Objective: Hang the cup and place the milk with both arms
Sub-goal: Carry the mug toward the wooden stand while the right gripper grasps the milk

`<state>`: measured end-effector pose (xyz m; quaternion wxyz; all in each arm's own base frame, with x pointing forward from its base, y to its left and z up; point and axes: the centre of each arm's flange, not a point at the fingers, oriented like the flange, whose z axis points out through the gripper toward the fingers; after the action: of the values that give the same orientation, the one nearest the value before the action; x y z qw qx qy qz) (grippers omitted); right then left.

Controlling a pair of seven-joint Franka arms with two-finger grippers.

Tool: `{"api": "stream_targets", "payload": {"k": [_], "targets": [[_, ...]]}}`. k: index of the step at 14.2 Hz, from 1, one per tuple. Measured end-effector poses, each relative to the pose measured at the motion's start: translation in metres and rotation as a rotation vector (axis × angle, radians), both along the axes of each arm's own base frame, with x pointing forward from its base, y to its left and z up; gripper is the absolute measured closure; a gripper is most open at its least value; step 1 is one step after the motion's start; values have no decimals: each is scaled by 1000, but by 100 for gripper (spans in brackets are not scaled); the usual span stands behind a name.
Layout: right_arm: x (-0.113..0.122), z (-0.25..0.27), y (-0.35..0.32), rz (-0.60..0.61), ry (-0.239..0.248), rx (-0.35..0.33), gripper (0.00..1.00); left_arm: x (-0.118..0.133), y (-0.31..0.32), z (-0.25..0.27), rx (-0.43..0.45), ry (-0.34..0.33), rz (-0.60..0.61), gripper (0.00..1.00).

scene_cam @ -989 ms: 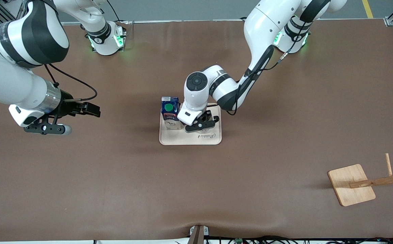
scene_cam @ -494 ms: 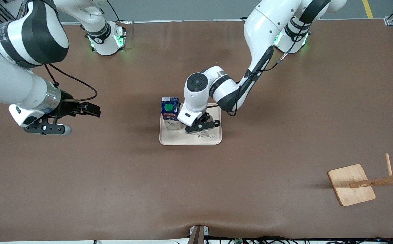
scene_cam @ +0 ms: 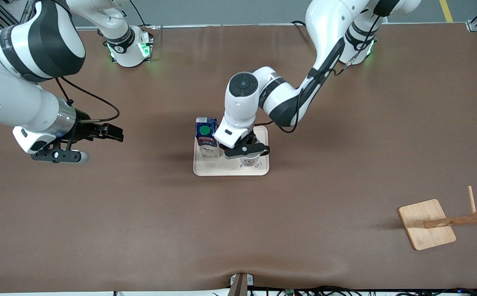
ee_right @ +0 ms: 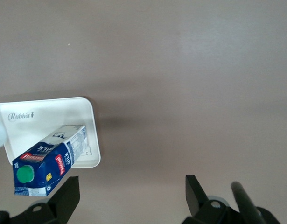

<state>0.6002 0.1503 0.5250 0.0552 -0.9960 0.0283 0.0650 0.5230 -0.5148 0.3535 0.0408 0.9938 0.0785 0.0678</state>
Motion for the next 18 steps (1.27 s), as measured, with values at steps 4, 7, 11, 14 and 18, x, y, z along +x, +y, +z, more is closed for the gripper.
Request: {"api": "stream_targets", "payload": {"k": [4,7,11,14,18], "targets": [[-7,-1,61,85,-62,17,0,28,62,55,94,18,-132,93],[-10,-29,115,81,-74,18,0,55,117,70,144,41,-186,93],[-12,-87,157,119,-19,-4,0,83,213,92,186,59,-223,93],[-25,-113,188,165,15,-19,0,90,267,113,213,57,-345,93],[-34,-125,207,190,33,-23,0,97,309,122,304,67,-627,93]]}}
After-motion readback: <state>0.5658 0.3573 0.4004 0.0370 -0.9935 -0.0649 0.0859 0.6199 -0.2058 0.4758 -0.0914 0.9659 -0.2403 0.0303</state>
